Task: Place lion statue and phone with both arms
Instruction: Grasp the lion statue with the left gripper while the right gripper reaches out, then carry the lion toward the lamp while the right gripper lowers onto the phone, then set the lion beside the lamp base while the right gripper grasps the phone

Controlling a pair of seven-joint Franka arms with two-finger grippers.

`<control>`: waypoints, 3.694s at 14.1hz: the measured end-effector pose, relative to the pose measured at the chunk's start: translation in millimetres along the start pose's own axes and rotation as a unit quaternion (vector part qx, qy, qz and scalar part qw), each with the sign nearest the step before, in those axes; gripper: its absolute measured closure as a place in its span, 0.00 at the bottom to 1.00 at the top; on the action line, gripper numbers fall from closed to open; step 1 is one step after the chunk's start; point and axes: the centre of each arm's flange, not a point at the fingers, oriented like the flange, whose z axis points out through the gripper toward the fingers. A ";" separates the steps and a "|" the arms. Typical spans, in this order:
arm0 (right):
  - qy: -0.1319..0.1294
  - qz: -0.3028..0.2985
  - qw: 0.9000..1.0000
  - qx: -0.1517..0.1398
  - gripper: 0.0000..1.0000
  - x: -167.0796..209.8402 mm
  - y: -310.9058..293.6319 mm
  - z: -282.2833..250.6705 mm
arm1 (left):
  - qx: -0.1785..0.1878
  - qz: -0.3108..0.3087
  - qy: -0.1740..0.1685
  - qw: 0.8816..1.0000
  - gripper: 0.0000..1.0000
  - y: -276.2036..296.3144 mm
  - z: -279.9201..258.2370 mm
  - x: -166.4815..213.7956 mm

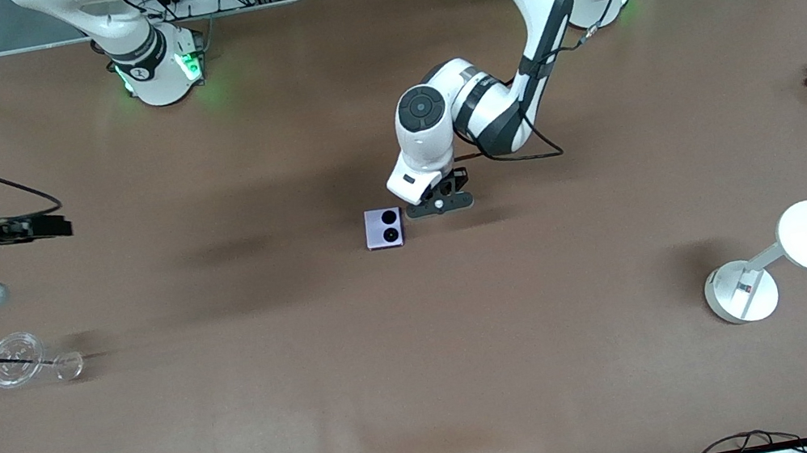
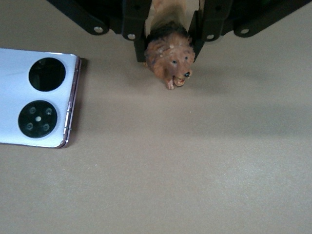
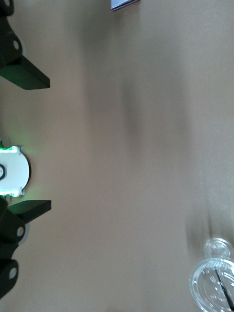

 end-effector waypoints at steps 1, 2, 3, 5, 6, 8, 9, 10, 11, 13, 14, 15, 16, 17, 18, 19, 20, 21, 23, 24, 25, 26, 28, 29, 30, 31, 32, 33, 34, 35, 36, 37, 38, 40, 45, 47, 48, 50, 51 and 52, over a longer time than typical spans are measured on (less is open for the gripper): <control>0.000 0.003 1.000 0.002 0.00 2.7 -11.0 4.0 | -0.001 -0.001 0.001 1.000 0.63 0.3 -1.1 1.1; 0.001 0.004 1.000 0.013 0.00 5.8 -20.3 7.5 | -0.003 -0.003 0.004 1.000 0.63 0.1 -4.1 4.1; 0.002 0.004 1.000 0.027 0.00 8.3 -25.9 9.8 | -0.007 -0.007 0.009 1.000 0.63 -1.0 -9.6 10.2; 0.001 0.022 0.999 0.043 0.00 11.9 -35.9 14.5 | -0.017 -0.029 0.023 0.999 0.63 -13.0 -28.2 36.9; 0.001 0.035 0.998 0.045 0.00 12.8 -46.2 18.0 | -0.019 -0.047 0.028 0.998 0.63 -28.3 -39.4 60.0; 0.005 0.054 0.998 0.039 0.00 13.8 -81.4 31.1 | -0.005 -0.061 0.024 0.998 0.63 -79.0 -60.5 115.8; 0.010 0.054 0.998 0.036 0.00 14.9 -102.0 40.4 | 0.003 -0.062 0.019 0.998 0.63 -109.2 -68.1 141.8; 0.016 0.051 0.998 0.034 0.00 16.9 -121.8 51.8 | 0.005 -0.061 0.018 0.998 0.63 -140.7 -74.0 165.8; 0.018 0.045 0.998 0.035 0.00 19.4 -139.1 66.2 | 0.004 -0.061 0.020 0.998 0.63 -172.0 -78.0 187.6; 0.018 0.033 0.998 0.042 0.00 24.7 -168.1 96.5 | 0.001 -0.057 0.027 0.998 0.63 -228.3 -81.9 223.9; 0.021 0.027 0.999 0.042 0.00 27.6 -180.3 111.8 | 0.000 -0.053 0.031 0.998 0.63 -253.8 -81.7 240.7; 0.022 0.022 0.999 0.041 0.00 30.1 -190.2 126.3 | 0.000 -0.043 0.035 0.998 0.63 -275.0 -79.9 256.0; 0.025 0.016 0.999 0.040 0.00 32.0 -201.6 140.3 | 0.002 -0.027 0.037 0.999 0.63 -290.8 -74.6 268.1; 0.031 0.007 0.999 0.039 0.00 33.5 -216.3 155.1 | 0.010 -0.008 0.036 0.999 0.63 -301.4 -64.1 275.4; 0.036 -0.004 0.999 0.039 0.00 33.9 -233.4 170.3 | 0.020 0.007 0.032 0.999 0.63 -309.9 -51.5 280.1; 0.038 -0.011 0.998 0.041 0.00 33.8 -251.2 186.0 | 0.027 0.019 0.030 0.999 0.63 -318.0 -41.9 285.2; 0.041 -0.012 0.998 0.044 0.00 34.2 -268.2 201.8 | 0.033 0.032 0.031 0.998 0.63 -326.7 -37.1 291.5; 0.045 -0.008 0.998 0.046 0.00 34.4 -283.8 217.1 | 0.038 0.045 0.032 0.998 0.63 -335.7 -33.9 296.7; 0.058 0.009 0.997 0.051 0.00 32.1 -315.5 246.8 | 0.044 0.063 0.029 0.997 0.63 -351.8 -28.8 302.0; 0.066 0.016 0.996 0.054 0.00 30.5 -329.8 260.7 | 0.045 0.070 0.027 0.996 0.63 -358.1 -26.8 303.1; 0.073 0.019 0.996 0.057 0.00 28.7 -342.5 274.0 | 0.047 0.075 0.020 0.996 0.63 -364.9 -24.6 303.1; 0.079 0.021 0.995 0.059 0.00 27.1 -354.0 287.6 | 0.050 0.078 0.004 0.996 0.63 -371.8 -21.4 301.0; 0.085 0.017 0.994 0.060 0.00 23.7 -368.0 305.9 | 0.057 0.083 -0.036 0.994 0.63 -384.1 -14.7 294.1; 0.084 0.014 0.995 0.058 0.00 21.3 -372.7 311.3 | 0.058 0.083 -0.048 0.994 0.63 -391.7 -12.6 292.5; 0.086 0.010 0.995 0.058 0.00 18.7 -377.5 314.7 | 0.059 0.083 -0.055 0.993 0.63 -397.2 -10.9 291.6; 0.089 0.008 0.994 0.059 0.00 15.7 -383.3 318.9 | 0.059 0.083 -0.060 0.993 0.63 -399.8 -8.6 290.4; 0.091 0.009 0.994 0.060 0.00 13.2 -388.8 324.9 | 0.059 0.083 -0.062 0.993 0.63 -400.0 -6.7 289.8; 0.092 0.010 0.994 0.060 0.00 11.3 -393.7 331.9 | 0.058 0.083 -0.062 0.993 0.63 -400.0 -6.0 289.7; 0.094 0.010 0.994 0.061 0.00 10.3 -397.5 338.7 | 0.056 0.079 -0.062 0.993 0.63 -401.9 -6.0 290.1; 0.095 0.009 0.994 0.060 0.00 10.0 -399.7 344.8 | 0.051 0.074 -0.060 0.994 0.63 -405.7 -6.1 291.0; 0.097 0.009 0.993 0.061 0.00 10.5 -400.8 348.5 | 0.049 0.070 -0.058 0.995 0.58 -409.4 -6.2 292.0; 0.099 0.009 0.993 0.062 0.00 11.2 -401.2 350.8 | 0.048 0.068 -0.057 0.995 0.48 -411.6 -6.2 292.5; 0.099 0.009 0.993 0.062 0.00 11.5 -401.3 352.4 | 0.047 0.068 -0.057 0.995 0.37 -411.8 -6.2 292.5; 0.100 0.009 0.993 0.062 0.00 9.9 -404.3 355.6 | 0.046 0.068 -0.057 0.995 0.15 -410.8 -6.1 292.4; 0.100 0.004 0.993 0.059 0.00 2.3 -415.0 370.8 | 0.043 0.065 -0.036 0.996 0.00 -411.8 -45.7 298.0; 0.098 0.003 0.994 0.057 0.00 1.5 -416.1 376.5 | 0.040 0.061 -0.016 0.997 0.00 -411.7 -99.0 297.7; 0.100 0.002 0.994 0.054 0.00 0.7 -417.3 378.2 | 0.034 0.057 -0.013 0.998 0.00 -412.0 -128.0 293.4; 0.105 0.000 0.993 0.045 0.07 -2.9 -420.9 382.0 | 0.018 0.051 -0.002 0.999 0.00 -409.2 -184.3 276.6; 0.109 -0.002 0.993 0.039 0.07 -3.6 -421.9 383.2 | 0.011 0.050 0.004 0.999 0.00 -408.3 -206.9 265.1; 0.114 -0.005 0.993 0.035 0.13 -4.2 -422.8 382.3 | 0.008 0.050 0.011 0.999 0.00 -408.7 -227.6 252.9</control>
